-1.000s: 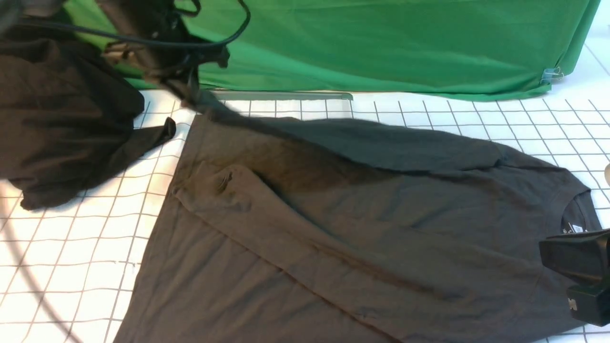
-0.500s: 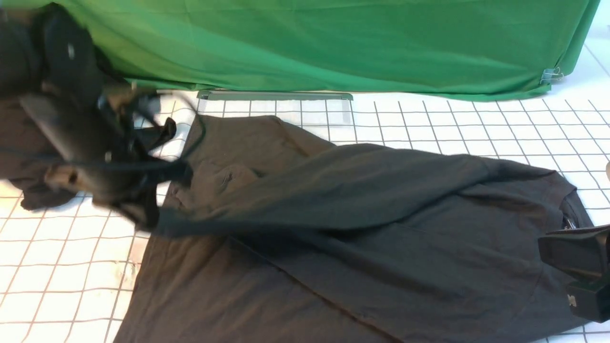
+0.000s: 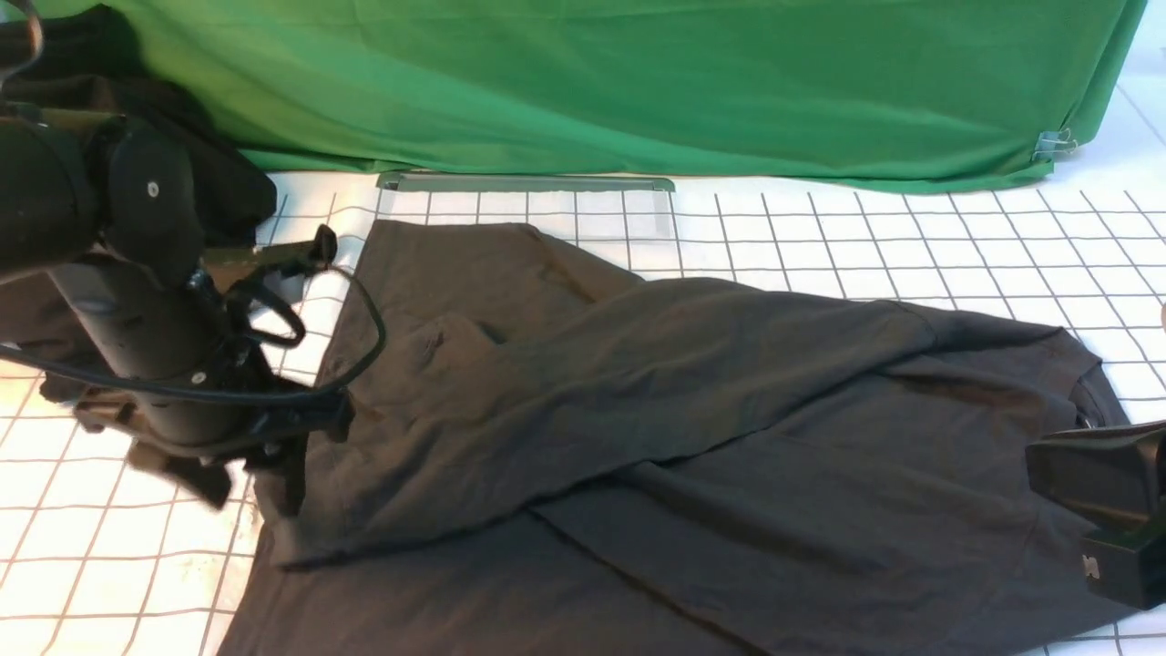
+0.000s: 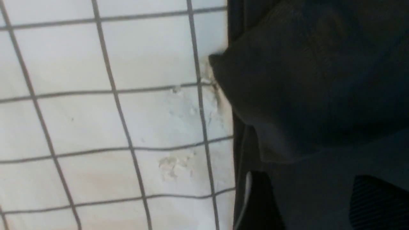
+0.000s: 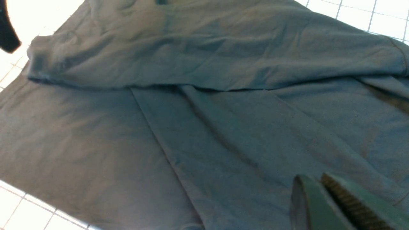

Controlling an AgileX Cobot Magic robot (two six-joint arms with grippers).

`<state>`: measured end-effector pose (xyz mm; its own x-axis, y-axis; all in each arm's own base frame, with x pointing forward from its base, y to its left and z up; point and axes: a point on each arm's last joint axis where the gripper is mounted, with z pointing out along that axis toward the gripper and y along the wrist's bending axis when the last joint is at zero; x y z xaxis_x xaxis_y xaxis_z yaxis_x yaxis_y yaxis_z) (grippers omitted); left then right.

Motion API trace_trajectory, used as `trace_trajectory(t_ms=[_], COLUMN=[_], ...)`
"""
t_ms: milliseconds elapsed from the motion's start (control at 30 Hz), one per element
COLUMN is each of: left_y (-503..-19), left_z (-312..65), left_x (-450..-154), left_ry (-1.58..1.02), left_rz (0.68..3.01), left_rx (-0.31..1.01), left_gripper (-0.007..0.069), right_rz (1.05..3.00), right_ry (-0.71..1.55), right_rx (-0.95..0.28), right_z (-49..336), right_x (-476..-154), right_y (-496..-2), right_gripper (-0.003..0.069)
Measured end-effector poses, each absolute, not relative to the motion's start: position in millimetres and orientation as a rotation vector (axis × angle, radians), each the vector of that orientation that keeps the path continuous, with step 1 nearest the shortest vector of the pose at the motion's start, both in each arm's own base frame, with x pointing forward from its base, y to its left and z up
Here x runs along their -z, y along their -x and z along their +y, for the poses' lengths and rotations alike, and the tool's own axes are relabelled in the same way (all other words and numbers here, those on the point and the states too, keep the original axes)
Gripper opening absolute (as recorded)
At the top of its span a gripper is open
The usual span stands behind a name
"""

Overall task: Fold a long-sleeved shirt over a white checkered tablecloth.
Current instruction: 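Fold the left side of the dark shirt inward over its body with the left gripper, then grasp the near edge of the shirt at its hem and shoulder corners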

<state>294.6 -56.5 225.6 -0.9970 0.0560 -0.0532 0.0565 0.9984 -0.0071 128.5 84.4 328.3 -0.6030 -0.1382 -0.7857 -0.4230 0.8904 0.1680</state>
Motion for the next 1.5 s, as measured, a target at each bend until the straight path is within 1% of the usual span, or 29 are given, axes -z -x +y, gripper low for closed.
trace_trajectory(t_ms=[100,133,167,267,333,433,500,600,700,733,767,800,833,867,900,933,1000,1033,1100,1167,1200,1267,1333,1433,1500], left_y=[-282,-273,-273,-241,-233,-212,-207,-205,-204,-204,-203,-203,-203,-202,-202,-201,-198,-196,-194,-188,-188,-179,-174,-166,-160], left_z=[-54,-53,-53,-51,-50,-47,-46,-45,-44,-44,-44,-45,-46,-47,-47,-50,-53,-54,-54,-52,-51,-48,-46,-43,-40], left_x=[-216,-207,-208,-182,-176,-156,-153,-152,-152,-152,-152,-152,-152,-152,-152,-153,-158,-162,-168,-182,-183,-199,-208,-221,-229], left_ry=[-0.088,-0.081,-0.081,-0.044,-0.034,-0.012,-0.005,-0.005,-0.018,-0.024,-0.029,-0.027,-0.027,-0.034,-0.042,-0.087,-0.133,-0.156,-0.164,-0.187,-0.184,-0.179,-0.177,-0.167,-0.153], left_rz=[3.175,3.216,3.214,3.303,3.311,3.342,3.349,3.344,3.341,3.341,3.344,3.345,3.349,3.350,3.349,3.340,3.317,3.302,3.281,3.237,3.233,3.186,3.151,3.095,3.063], left_rx=[-0.009,-0.004,-0.004,0.033,0.041,0.046,0.049,0.050,0.035,0.030,0.032,0.041,0.066,0.082,0.087,0.102,0.107,0.105,0.107,0.099,0.100,0.087,0.084,0.077,0.065], left_gripper=[0.0503,0.0517,0.0518,0.0523,0.0522,0.0513,0.0502,0.0464,0.0392,0.0353,0.0297,0.0265,0.0183,0.0134,0.0122,0.0049,0.0025,0.0022,0.0021,0.0019,0.0019,0.0019,0.0019,0.0019,0.0019], right_rz=[2.207,2.207,2.207,2.207,2.206,2.199,2.199,2.195,2.193,2.194,2.199,2.202,2.214,2.225,2.228,2.267,2.352,2.411,2.467,2.545,2.558,2.625,2.659,2.725,2.784], right_ry=[0.400,0.400,0.400,0.400,0.400,0.399,0.399,0.401,0.401,0.401,0.402,0.402,0.405,0.407,0.407,0.414,0.427,0.441,0.470,0.577,0.595,0.694,0.758,0.822,0.892], right_rx=[-0.429,-0.429,-0.429,-0.429,-0.430,-0.431,-0.431,-0.430,-0.431,-0.431,-0.429,-0.427,-0.423,-0.419,-0.417,-0.402,-0.369,-0.342,-0.316,-0.268,-0.266,-0.267,-0.284,-0.298,-0.286], right_z=[84,84,84,84,84,85,85,85,85,85,86,86,87,87,88,88,90,92,94,99,101,110,118,128,138], right_x=[-328,-328,-328,-328,-328,-329,-329,-329,-329,-329,-328,-328,-326,-325,-324,-320,-313,-310,-308,-305,-305,-299,-290,-274,-256], right_y=[-129,-129,-129,-129,-129,-129,-129,-129,-130,-130,-131,-131,-133,-133,-134,-135,-137,-140,-142,-148,-149,-157,-164,-173,-180], right_gripper=[0.0041,0.0041,0.0041,0.0043,0.0043,0.0049,0.0050,0.0050,0.0050,0.0050,0.0050,0.0050,0.0050,0.0050,0.0050,0.0050,0.0050,0.0050,0.0050,0.0050,0.0051,0.0052,0.0061,0.0102,0.0183])
